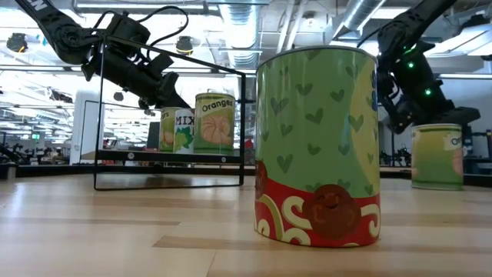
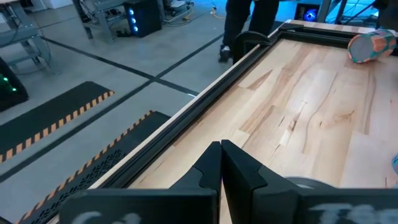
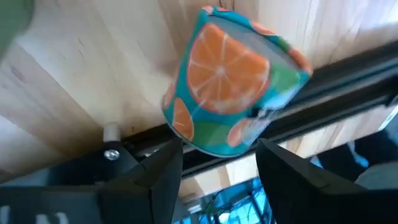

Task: Pick and place cans onto a shelf
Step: Adjust the small canned oranges on the shelf

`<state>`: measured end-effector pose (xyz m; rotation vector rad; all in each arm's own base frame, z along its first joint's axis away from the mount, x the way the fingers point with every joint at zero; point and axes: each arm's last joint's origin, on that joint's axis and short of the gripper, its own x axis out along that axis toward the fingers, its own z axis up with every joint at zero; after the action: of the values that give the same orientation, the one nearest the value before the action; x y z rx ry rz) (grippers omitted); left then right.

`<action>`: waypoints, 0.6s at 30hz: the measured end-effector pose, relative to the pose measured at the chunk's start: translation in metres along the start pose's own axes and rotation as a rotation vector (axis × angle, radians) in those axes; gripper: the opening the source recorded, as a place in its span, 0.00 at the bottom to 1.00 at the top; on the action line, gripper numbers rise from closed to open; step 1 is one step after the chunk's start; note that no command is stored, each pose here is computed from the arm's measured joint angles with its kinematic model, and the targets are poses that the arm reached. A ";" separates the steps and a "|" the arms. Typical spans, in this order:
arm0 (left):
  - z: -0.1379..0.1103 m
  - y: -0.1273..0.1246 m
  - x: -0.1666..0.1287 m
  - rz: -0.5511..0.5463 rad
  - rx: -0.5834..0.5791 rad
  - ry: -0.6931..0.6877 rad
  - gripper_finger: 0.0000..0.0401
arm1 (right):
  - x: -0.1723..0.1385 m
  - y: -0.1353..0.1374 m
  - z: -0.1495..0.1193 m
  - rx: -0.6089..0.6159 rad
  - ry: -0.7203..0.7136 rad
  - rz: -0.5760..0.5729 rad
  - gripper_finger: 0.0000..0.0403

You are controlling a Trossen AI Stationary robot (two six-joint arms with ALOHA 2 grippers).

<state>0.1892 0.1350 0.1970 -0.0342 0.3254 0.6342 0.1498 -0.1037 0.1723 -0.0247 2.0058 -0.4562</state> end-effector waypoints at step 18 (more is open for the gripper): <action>-0.001 0.000 0.000 -0.002 0.001 0.013 0.00 | -0.050 -0.026 -0.017 0.218 -0.318 0.079 0.43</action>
<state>0.1888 0.1347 0.1958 -0.0378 0.3380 0.6325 0.1534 -0.1124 0.2304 0.1102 1.6320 -0.5803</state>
